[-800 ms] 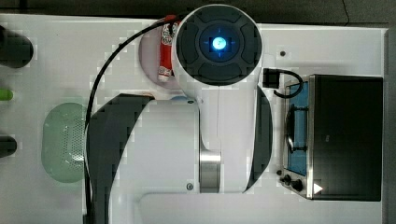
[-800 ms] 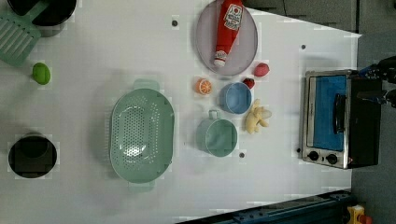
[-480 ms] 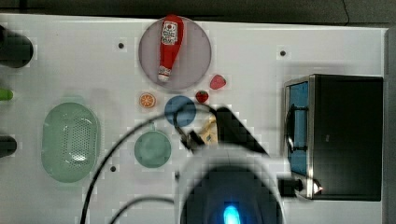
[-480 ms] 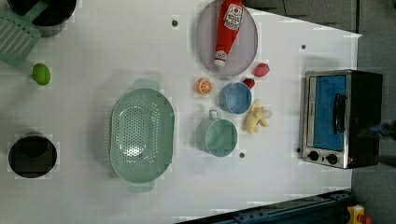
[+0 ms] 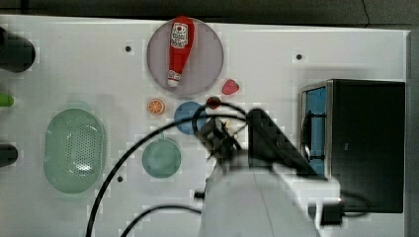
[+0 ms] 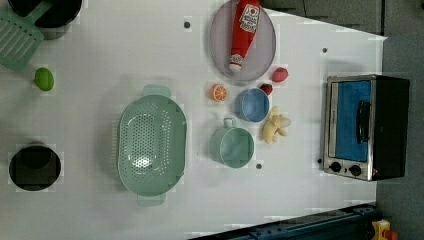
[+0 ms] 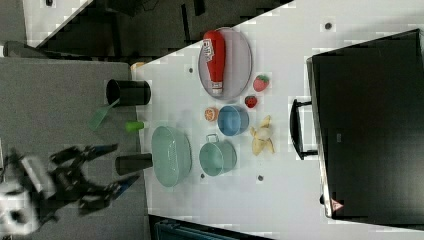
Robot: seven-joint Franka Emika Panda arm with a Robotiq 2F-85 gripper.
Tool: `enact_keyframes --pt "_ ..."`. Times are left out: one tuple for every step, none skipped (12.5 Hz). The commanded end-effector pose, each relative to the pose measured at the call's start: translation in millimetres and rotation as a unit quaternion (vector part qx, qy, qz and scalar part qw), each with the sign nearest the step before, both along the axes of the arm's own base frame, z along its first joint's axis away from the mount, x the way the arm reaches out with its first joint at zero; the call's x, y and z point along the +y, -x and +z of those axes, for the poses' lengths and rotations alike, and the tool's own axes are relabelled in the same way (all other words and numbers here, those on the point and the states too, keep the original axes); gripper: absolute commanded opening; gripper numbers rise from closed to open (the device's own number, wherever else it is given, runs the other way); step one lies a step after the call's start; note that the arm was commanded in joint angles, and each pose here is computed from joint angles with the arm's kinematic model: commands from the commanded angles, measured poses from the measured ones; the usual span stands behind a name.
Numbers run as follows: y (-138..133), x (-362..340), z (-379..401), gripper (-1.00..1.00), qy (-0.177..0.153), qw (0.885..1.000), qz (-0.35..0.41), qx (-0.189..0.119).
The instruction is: Pick banana from table and place on oven.
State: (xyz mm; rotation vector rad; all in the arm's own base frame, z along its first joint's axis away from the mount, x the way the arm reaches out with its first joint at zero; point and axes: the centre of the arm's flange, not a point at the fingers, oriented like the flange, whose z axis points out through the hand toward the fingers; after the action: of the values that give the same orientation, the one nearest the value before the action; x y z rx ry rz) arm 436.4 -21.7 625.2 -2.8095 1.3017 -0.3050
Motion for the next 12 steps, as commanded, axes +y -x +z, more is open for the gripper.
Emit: enact_keyframes --pt "-30 -8 -130 1.00 -0.014 0.995 -0.004 0.102" --pt "-38 -8 -155 1.00 -0.014 0.994 -0.003 0.106" --pt "-45 -7 -180 1.00 -0.014 0.994 -0.002 0.107" --pt "-50 -7 -204 1.00 -0.013 0.994 -0.001 0.110" --pt "-54 -7 -229 1.00 -0.013 0.994 -0.001 0.113" --pt "-57 -8 -253 1.00 -0.013 0.994 -0.001 0.113" --pt "-59 -8 -276 1.00 -0.013 0.994 0.000 0.113" --pt "-60 -7 -299 1.00 -0.013 0.994 0.001 0.112" --pt "-59 -7 -320 1.00 -0.013 0.994 0.002 0.109" --pt "-58 -7 -340 1.00 -0.013 0.994 0.003 0.106" --pt "-55 -6 -360 1.00 -0.013 0.994 0.003 0.105" --pt "-52 -6 -378 1.00 -0.013 0.994 0.004 0.104"
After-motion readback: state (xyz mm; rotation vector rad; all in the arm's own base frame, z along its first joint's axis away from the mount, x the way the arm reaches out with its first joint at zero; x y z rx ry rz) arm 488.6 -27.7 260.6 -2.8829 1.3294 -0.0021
